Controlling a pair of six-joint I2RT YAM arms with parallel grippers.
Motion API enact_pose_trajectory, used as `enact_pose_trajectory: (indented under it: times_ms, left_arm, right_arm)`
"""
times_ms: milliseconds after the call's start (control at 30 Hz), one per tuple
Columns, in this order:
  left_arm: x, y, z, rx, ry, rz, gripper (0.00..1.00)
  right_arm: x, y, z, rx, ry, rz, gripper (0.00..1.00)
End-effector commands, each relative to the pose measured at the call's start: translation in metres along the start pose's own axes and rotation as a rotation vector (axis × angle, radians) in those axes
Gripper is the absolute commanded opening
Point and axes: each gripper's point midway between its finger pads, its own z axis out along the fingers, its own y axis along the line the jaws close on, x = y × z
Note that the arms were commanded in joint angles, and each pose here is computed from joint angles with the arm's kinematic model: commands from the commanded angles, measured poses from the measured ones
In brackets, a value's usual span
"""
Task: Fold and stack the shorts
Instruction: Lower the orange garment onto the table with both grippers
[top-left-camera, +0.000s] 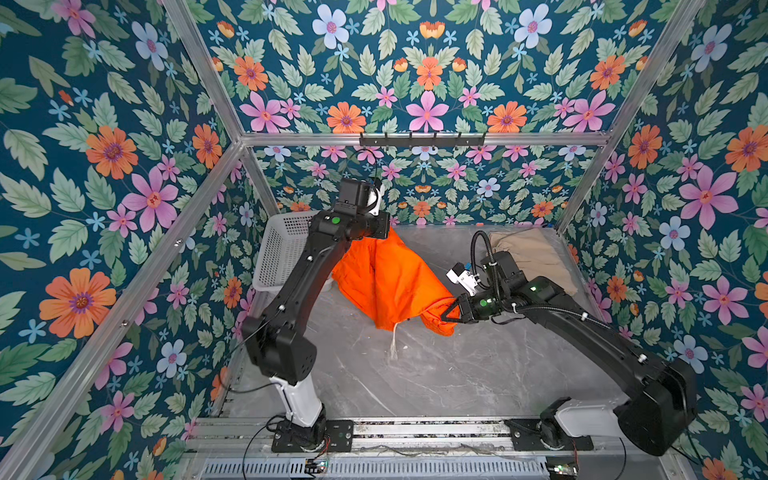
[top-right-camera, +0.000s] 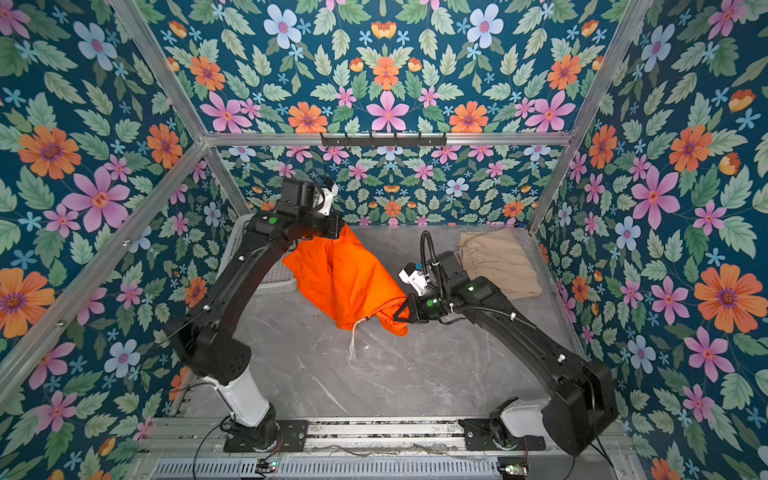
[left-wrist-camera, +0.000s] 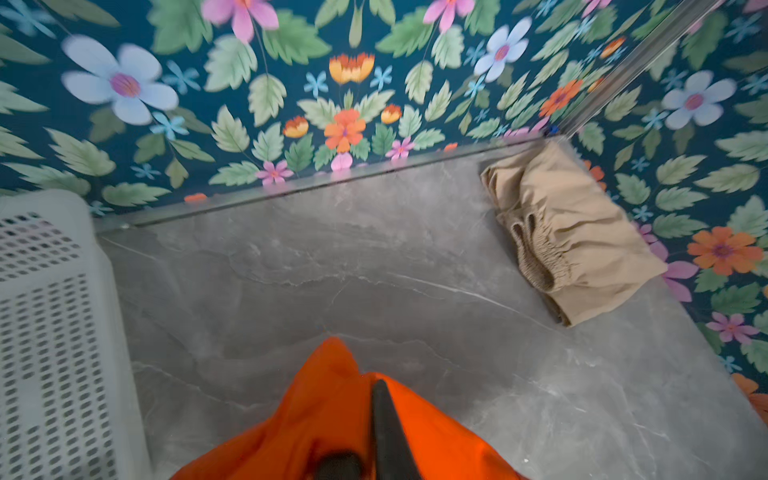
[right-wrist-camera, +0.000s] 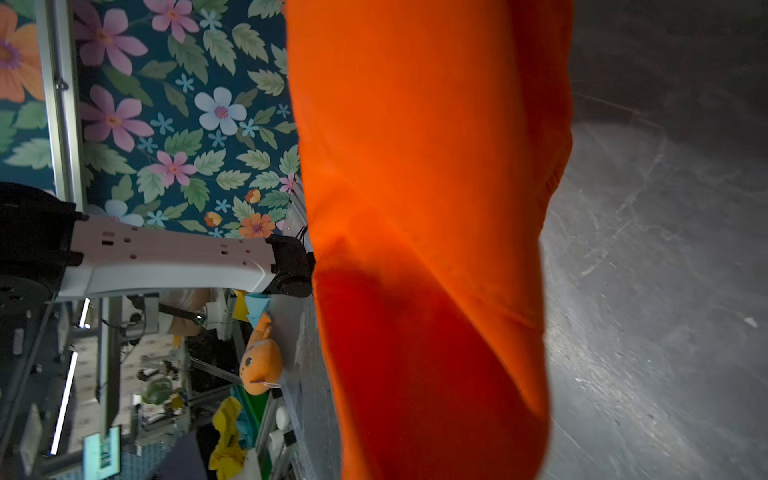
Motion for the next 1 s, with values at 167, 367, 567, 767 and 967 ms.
enact_pose_trajectory:
  times_ms: [167,367,567,767,967]
  left_arm:
    - [0.010,0.037,0.082,0.049,0.080,-0.083,0.49]
    - [0.033,0.036,0.050,0.061,0.082,-0.093,0.49]
    - [0.122,0.024,-0.001,0.073,0.131,-0.227,0.49]
    - [0.201,0.020,-0.021,0.098,0.103,-0.493,0.48]
    - [0.229,0.021,-0.014,0.135,0.058,-0.660,0.47]
  right_arm:
    - [-0.063,-0.082,0.009,-0.014,-0.098,0.306,0.07]
    - [-0.088,-0.151,-0.020,0.315,-0.178,0.350,0.59]
    - [-0.067,-0.164,-0.066,0.588,-0.210,0.322,0.61]
    - [-0.023,-0.187,-0.050,0.594,-0.155,0.350,0.61]
    - [-0.015,-0.209,-0.037,0.607,-0.159,0.293,0.62]
